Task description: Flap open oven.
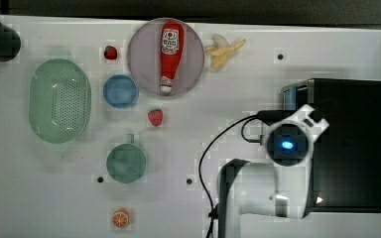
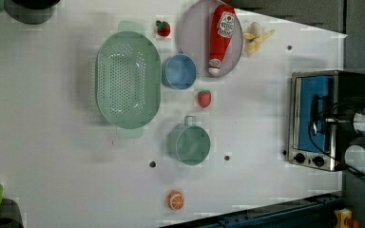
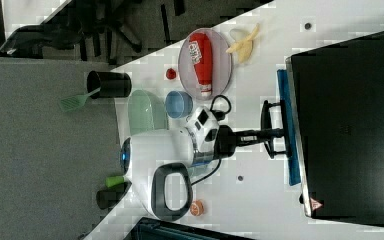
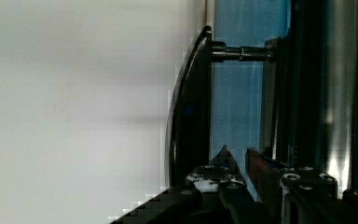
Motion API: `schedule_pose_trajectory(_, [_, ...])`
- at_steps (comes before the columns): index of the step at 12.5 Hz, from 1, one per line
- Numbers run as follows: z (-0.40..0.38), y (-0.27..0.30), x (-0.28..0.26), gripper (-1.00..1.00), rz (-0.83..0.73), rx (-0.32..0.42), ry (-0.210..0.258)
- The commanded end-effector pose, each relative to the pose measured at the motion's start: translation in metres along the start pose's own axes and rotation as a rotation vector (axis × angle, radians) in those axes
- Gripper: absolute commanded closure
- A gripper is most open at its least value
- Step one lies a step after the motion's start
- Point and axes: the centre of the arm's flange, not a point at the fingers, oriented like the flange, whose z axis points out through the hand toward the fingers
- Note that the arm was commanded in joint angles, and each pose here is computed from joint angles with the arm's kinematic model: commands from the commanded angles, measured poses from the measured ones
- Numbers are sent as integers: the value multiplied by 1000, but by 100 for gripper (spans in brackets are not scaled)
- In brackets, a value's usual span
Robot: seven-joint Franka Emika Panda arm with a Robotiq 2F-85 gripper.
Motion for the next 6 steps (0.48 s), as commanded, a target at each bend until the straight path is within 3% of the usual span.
schedule_pose_trajectory(1, [2,-70,12,65,0,-33,-18])
schedule_pose_trajectory(6, [40,-144,18,65,16,-137,-45])
